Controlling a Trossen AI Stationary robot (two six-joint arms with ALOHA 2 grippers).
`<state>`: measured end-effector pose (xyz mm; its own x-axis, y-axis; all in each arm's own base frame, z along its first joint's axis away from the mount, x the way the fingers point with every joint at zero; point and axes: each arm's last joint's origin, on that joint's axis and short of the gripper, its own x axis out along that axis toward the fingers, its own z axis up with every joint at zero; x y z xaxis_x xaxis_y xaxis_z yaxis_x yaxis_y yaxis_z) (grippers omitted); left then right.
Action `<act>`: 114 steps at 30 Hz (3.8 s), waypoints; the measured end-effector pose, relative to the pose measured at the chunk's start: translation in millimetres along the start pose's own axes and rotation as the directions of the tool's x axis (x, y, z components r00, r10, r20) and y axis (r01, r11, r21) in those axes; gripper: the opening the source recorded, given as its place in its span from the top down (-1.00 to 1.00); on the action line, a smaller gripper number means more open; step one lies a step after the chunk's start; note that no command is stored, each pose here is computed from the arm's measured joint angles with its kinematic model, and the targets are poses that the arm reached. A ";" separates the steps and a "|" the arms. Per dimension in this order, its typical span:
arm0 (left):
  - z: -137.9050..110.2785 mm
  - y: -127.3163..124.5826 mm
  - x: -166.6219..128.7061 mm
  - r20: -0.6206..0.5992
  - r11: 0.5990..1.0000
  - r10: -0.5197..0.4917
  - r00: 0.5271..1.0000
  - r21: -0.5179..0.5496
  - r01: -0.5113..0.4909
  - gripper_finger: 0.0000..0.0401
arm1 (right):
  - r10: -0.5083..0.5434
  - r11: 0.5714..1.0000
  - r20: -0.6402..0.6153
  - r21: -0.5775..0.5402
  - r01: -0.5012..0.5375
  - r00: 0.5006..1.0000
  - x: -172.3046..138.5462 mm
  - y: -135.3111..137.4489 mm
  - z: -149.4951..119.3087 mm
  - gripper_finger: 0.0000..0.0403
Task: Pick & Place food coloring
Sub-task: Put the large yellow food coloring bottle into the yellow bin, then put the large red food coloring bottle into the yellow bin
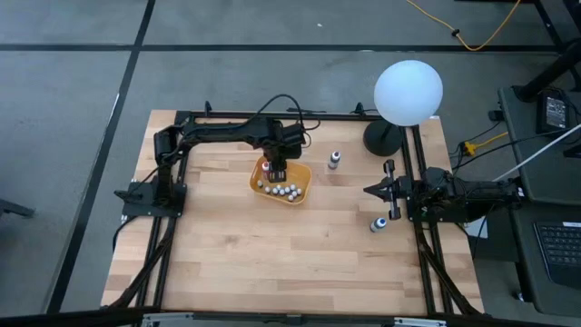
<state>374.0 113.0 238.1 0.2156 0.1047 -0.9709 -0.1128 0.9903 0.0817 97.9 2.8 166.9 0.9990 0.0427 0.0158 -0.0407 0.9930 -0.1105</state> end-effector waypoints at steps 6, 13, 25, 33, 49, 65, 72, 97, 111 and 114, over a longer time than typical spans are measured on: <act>-0.4 -0.1 1.7 0.003 1.000 0.005 1.000 0.023 -0.005 0.45 | 0.000 1.000 0.000 0.000 0.000 1.000 0.0 0.0 0.0 0.96; -3.4 0.2 1.6 -0.033 0.999 0.036 0.999 0.027 -0.035 0.43 | 0.000 1.000 0.001 0.000 0.000 1.000 0.0 0.0 0.2 0.96; -5.1 0.1 1.6 -0.052 0.999 0.038 0.998 0.025 -0.037 0.41 | 0.000 1.000 0.001 0.000 0.000 1.000 0.0 0.0 0.2 0.96; -4.9 -0.8 1.6 -0.046 1.000 0.010 0.999 0.006 -0.010 0.30 | 0.000 1.000 0.001 0.000 0.000 1.000 0.0 0.0 0.2 0.96; 2.2 1.5 -23.9 -0.046 0.999 0.044 0.998 0.010 -0.043 0.22 | -0.001 1.000 0.001 0.000 0.001 1.000 0.0 -0.1 0.1 0.96; 11.6 48.7 -89.2 0.096 0.986 0.082 0.992 -0.153 -0.066 -0.09 | -0.001 1.000 0.001 0.000 0.001 1.000 0.0 -0.1 0.2 0.96; 14.1 76.7 -64.3 0.082 0.988 0.068 0.994 -0.147 -0.055 -0.30 | -0.001 1.000 0.001 0.000 0.001 1.000 0.0 -0.1 0.2 0.96; 24.2 107.6 20.1 0.021 0.997 -0.060 0.998 -0.055 0.061 -0.32 | 0.000 1.000 0.001 0.000 0.000 1.000 0.0 0.0 0.2 0.96; 21.0 102.2 29.1 -0.008 0.997 -0.075 0.997 -0.036 0.075 -0.07 | -0.001 1.000 0.001 0.000 0.001 1.000 0.0 -0.1 0.2 0.96; 18.0 100.5 34.0 -0.024 0.995 -0.091 0.996 -0.044 0.090 -0.03 | -0.001 1.000 0.001 0.000 0.001 1.000 0.0 -0.1 0.2 0.96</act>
<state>387.5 217.8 217.3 0.2014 0.0119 -0.9794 -0.1355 0.9907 -0.0158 97.9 2.8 167.1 0.9990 0.0420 0.0174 -0.0398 0.9931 -0.1105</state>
